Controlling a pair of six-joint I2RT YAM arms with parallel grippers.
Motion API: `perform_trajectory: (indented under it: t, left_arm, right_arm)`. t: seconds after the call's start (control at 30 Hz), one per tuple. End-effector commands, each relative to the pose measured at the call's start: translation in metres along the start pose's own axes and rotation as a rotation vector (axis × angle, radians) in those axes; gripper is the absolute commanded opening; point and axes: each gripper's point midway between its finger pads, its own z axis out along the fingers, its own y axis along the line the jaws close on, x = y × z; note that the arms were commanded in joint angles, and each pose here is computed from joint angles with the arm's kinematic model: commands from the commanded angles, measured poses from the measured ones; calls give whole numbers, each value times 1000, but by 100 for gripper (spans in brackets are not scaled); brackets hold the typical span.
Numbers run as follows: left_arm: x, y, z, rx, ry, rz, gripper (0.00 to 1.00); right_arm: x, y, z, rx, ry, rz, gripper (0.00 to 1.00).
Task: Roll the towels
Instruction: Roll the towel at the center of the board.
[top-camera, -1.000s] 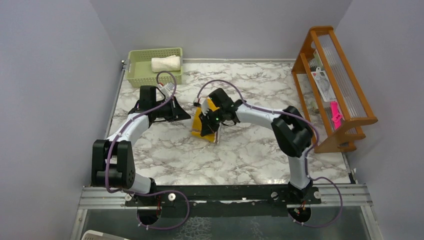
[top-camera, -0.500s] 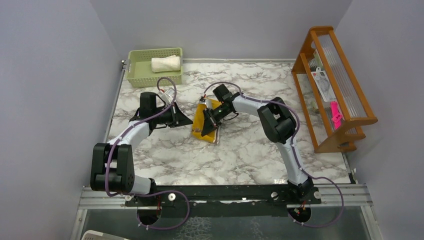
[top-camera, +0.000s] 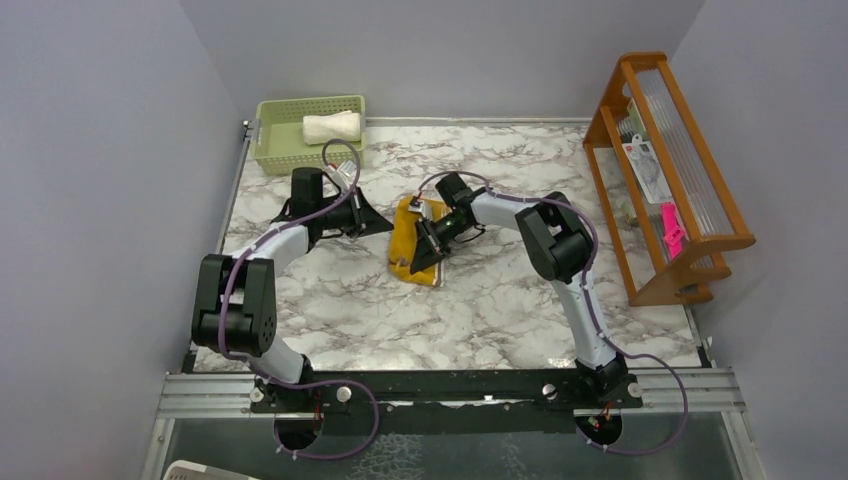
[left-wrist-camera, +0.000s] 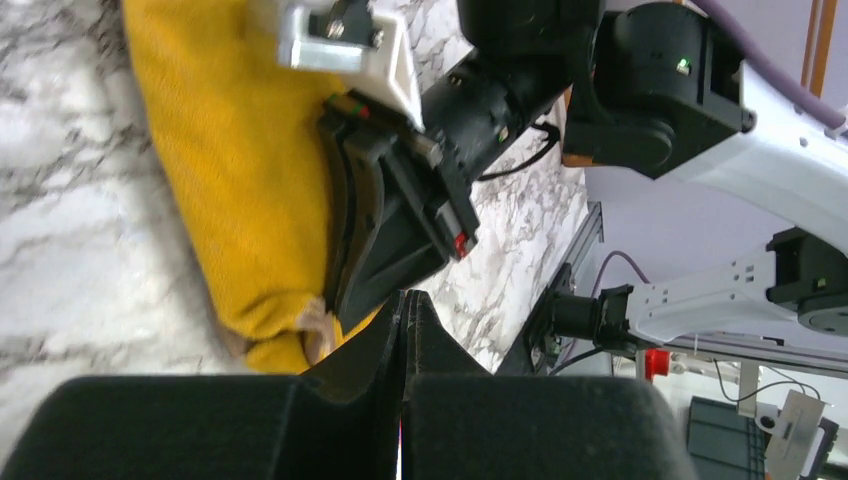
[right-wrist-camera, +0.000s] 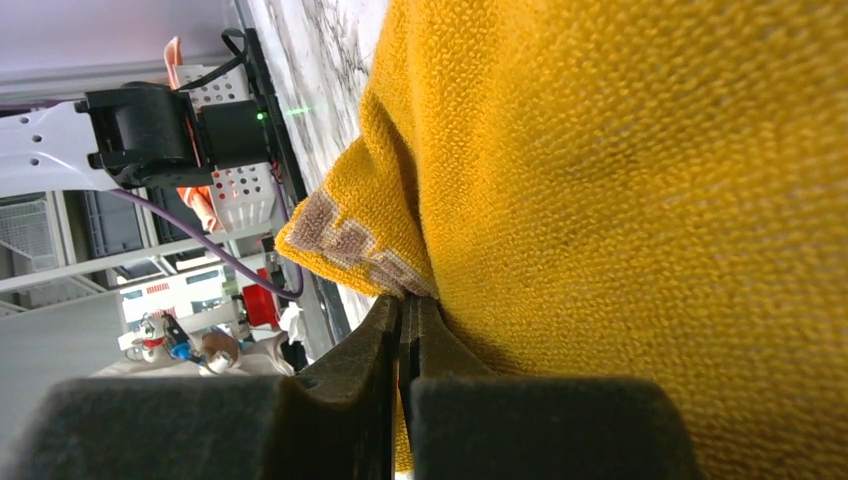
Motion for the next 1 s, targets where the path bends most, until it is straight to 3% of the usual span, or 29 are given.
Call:
perform_trajectory:
  t: [0.0,0.2,0.57,0.97]
  left_arm:
    - [-4,-6,28,-18,32,74,0]
    - [33,15,57,-108,122,47,0]
    - [64,57,57,-236,174,5,0]
    - [60,42,68,-137,232,80,0]
  right_arm:
    - [4,4,-4,39,-7,-49,1]
    - [9,11,-9,48,-15,-63,1]
    - [13,33,-19,35,-52,-78,1]
    - [16,44,-22,27,-21,-105,1]
